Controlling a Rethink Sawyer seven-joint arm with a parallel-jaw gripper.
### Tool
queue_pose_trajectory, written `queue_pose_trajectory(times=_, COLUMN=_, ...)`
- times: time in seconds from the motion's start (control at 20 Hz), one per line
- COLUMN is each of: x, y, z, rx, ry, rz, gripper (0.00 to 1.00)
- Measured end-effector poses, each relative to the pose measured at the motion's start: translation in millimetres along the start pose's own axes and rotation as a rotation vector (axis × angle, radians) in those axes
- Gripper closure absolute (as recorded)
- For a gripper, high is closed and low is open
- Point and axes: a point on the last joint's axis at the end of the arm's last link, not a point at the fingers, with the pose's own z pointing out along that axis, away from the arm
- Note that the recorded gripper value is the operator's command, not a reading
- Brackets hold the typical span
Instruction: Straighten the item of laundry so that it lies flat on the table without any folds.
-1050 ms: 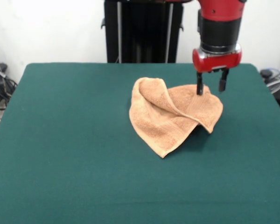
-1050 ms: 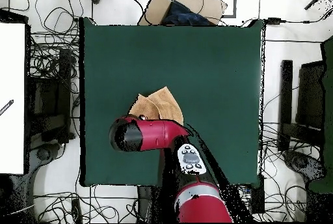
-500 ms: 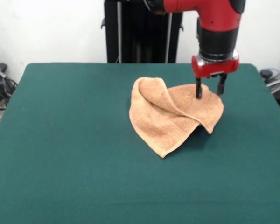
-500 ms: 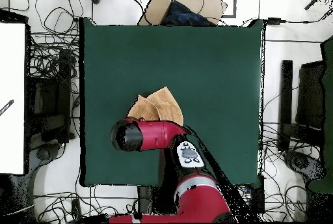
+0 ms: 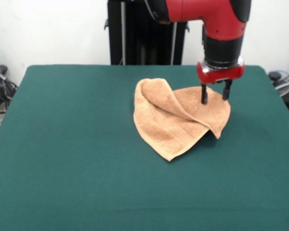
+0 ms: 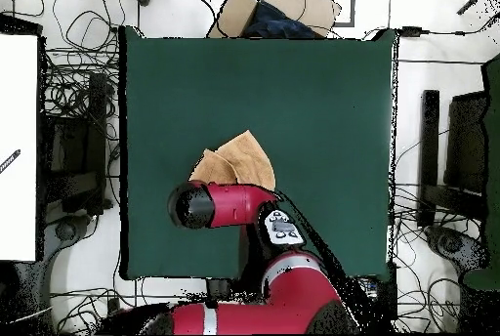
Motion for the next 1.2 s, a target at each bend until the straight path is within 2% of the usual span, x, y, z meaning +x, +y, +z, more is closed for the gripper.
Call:
queue_pose_trajectory(times=0.25, x=0.7, y=0.2, z=2.7, rx=-0.001, ry=-0.003, rz=0.001, gripper=0.0)
queue_pose_trajectory(times=0.3, x=0.4, y=-0.2, z=2.7, rx=0.0, ry=-0.004, rz=0.001, gripper=1.0)
queue_pose_trajectory(times=1.2, x=-0.2, y=-0.4, z=3.0, rx=0.001, ry=-0.01, rz=0.001, gripper=1.0)
